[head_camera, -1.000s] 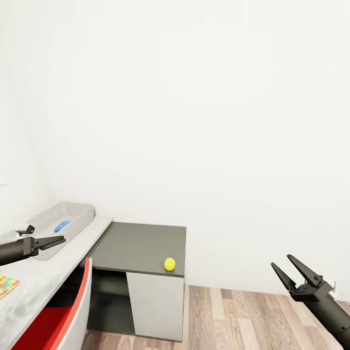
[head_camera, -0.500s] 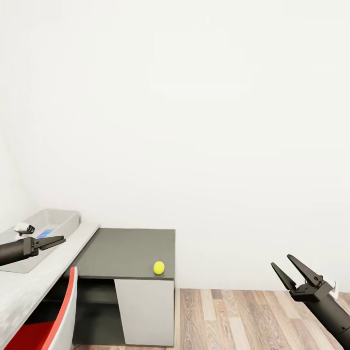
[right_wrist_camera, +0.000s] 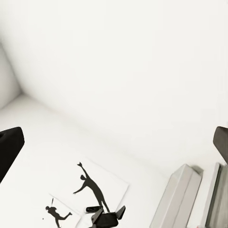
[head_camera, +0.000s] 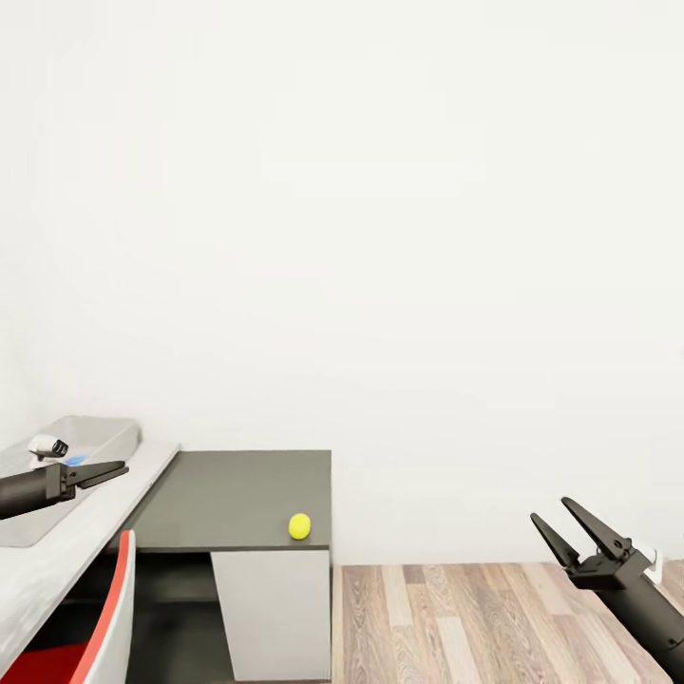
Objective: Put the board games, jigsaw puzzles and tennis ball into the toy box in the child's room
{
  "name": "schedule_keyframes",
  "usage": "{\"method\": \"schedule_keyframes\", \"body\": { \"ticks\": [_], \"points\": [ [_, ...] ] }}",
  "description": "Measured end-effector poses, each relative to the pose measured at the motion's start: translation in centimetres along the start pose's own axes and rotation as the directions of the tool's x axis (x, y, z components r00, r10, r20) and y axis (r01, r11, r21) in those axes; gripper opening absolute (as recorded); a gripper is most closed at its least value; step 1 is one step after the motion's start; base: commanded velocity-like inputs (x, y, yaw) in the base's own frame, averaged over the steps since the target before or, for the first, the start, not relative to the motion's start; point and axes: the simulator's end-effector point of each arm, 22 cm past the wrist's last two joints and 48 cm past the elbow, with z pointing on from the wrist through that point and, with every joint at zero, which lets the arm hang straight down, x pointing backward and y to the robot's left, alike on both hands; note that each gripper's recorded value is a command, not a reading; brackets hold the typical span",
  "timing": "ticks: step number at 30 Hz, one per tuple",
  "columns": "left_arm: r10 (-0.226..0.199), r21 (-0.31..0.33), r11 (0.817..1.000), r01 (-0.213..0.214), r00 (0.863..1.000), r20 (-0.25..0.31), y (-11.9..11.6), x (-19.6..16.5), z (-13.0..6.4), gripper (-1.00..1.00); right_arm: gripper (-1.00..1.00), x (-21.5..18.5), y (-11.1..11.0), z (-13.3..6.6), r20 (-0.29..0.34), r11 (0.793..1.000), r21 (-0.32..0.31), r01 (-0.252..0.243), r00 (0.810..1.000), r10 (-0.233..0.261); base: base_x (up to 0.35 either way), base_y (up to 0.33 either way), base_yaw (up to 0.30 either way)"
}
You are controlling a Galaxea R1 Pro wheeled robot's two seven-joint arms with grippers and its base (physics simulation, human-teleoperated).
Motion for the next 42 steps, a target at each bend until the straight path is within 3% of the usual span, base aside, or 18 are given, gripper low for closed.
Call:
{"method": "schedule_keyframes", "body": {
  "ticks": [42],
  "points": [
    [-0.003, 0.001, 1.000, 0.003, 1.000, -0.001, 0.09, 0.09, 0.10, 1.00, 1.00, -0.03, -0.36, -0.08, -0.001, 1.000, 0.010, -0.003, 1.000, 0.003, 0.000, 0.000, -0.271]
  ]
}}
